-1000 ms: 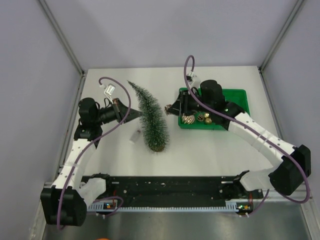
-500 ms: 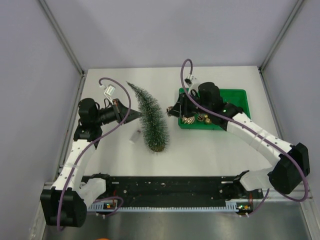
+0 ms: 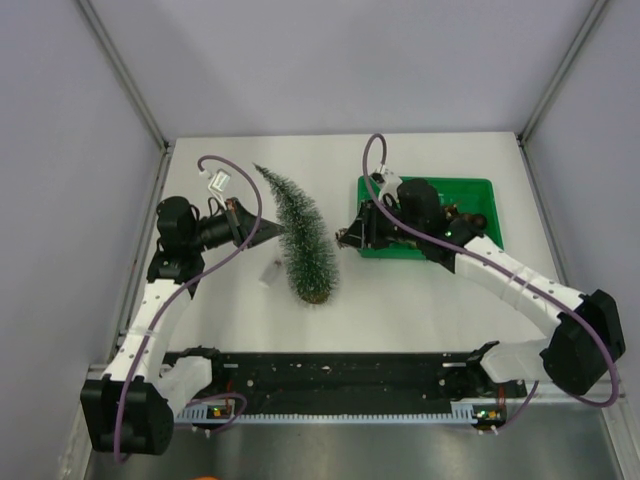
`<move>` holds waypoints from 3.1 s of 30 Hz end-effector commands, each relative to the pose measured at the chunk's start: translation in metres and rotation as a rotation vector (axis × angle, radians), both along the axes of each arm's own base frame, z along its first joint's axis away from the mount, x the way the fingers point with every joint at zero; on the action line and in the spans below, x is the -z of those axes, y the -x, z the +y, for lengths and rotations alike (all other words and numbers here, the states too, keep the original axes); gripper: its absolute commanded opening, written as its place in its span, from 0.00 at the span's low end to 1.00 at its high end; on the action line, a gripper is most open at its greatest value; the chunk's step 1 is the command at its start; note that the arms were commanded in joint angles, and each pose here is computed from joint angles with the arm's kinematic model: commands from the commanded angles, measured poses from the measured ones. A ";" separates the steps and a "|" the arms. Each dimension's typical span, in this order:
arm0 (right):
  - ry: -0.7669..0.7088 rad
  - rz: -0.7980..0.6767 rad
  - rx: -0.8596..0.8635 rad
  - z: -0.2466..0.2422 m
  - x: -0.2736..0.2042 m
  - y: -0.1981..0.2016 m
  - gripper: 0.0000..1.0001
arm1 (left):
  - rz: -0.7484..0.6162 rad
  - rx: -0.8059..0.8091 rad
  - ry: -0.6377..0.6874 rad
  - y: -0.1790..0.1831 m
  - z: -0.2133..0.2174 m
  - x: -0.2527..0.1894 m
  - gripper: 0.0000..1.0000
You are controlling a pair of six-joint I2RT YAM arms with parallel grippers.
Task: Decorate the small christmas tree
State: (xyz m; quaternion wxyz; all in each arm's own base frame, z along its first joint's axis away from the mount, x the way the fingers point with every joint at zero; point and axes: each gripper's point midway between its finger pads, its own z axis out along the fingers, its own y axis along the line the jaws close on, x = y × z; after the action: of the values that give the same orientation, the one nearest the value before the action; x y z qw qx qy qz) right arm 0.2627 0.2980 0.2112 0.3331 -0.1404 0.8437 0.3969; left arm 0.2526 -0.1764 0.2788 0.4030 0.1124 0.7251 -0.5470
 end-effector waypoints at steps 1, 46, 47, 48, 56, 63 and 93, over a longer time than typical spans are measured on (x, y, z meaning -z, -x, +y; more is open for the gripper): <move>-0.117 -0.102 -0.032 0.009 -0.051 0.009 0.24 | -0.053 0.019 -0.003 0.006 -0.001 -0.006 0.00; -0.092 -0.112 -0.129 0.012 -0.067 0.024 0.23 | -0.046 0.022 -0.003 0.009 -0.001 -0.004 0.00; -0.085 -0.115 -0.135 0.011 -0.066 0.025 0.23 | -0.046 0.024 -0.003 0.009 -0.001 -0.005 0.00; -0.077 -0.109 -0.136 0.010 -0.064 0.026 0.23 | -0.047 0.024 -0.002 0.010 -0.001 -0.006 0.00; -0.080 -0.107 -0.143 0.012 -0.063 0.025 0.23 | -0.044 0.027 -0.001 0.009 -0.002 -0.006 0.00; -0.110 -0.124 -0.165 0.026 -0.075 0.020 0.23 | -0.045 0.028 0.000 0.009 -0.002 -0.006 0.00; 0.013 -0.186 -0.107 0.016 -0.067 0.001 0.22 | -0.048 0.034 0.001 0.013 -0.002 -0.006 0.00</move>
State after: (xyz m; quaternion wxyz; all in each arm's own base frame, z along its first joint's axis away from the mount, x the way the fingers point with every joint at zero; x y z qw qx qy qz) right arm 0.2596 0.3142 0.2848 0.3769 -0.2160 0.8033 0.4074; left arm 0.2471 -0.1766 0.2781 0.4004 0.1147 0.7246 -0.5491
